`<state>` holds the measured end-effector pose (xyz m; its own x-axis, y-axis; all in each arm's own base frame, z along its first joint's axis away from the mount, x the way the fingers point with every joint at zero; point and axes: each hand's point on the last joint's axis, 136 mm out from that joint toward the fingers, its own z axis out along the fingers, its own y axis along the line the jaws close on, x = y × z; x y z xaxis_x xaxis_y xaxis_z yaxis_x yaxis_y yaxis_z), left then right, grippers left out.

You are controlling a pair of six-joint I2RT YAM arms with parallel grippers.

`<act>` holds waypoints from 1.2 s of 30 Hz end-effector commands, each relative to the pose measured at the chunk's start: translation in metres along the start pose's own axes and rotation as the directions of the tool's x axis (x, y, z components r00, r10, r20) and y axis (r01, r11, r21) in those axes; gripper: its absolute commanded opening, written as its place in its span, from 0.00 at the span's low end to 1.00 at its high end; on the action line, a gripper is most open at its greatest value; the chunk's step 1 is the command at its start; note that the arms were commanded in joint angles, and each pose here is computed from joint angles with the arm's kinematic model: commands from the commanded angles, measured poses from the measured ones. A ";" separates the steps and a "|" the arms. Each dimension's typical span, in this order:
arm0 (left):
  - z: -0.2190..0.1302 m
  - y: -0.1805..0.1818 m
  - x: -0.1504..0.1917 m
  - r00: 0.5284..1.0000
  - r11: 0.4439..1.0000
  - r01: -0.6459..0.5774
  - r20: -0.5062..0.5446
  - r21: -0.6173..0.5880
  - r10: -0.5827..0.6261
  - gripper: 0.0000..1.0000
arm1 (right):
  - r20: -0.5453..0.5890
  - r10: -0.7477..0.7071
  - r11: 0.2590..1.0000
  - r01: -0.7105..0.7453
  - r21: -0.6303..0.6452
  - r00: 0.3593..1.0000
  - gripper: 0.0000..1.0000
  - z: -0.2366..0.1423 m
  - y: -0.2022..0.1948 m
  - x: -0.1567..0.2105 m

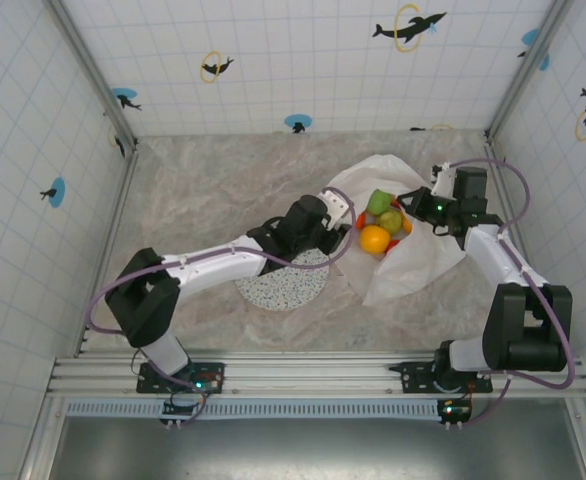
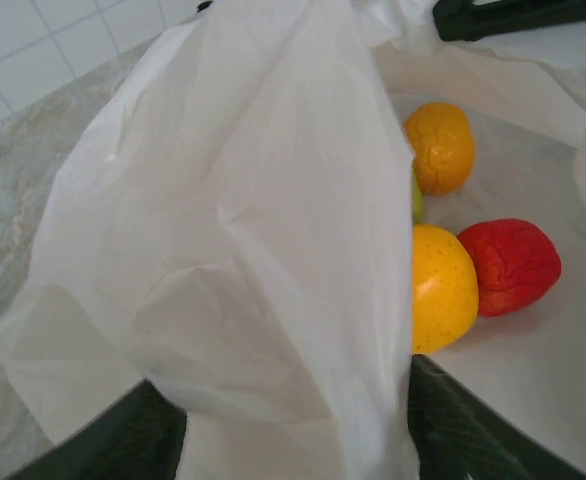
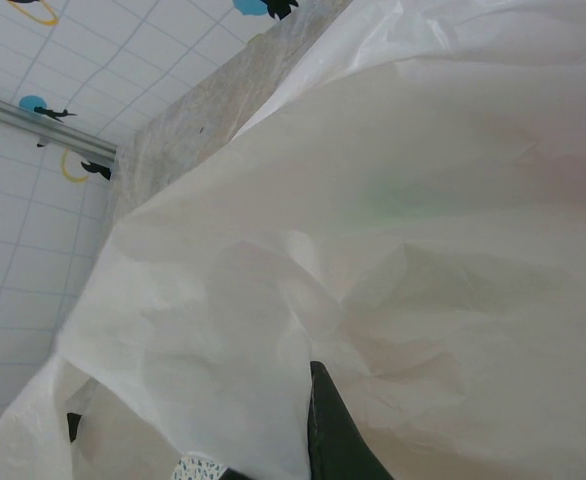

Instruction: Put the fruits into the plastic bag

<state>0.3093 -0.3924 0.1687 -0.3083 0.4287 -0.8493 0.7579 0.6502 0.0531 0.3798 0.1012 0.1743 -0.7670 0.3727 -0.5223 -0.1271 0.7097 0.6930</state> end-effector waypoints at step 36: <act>-0.034 0.002 -0.005 0.933 0.921 0.336 0.068 0.196 -0.354 0.00 | -0.115 -0.427 0.812 0.436 0.389 0.897 0.73 -0.007 0.024 0.005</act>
<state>0.2918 -0.3801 0.1823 -0.5133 0.1680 -0.8416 0.7198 0.6182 -0.3156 0.3865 0.1253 0.1926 -0.7105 -0.0020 -0.7037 -0.2054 0.9570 0.2047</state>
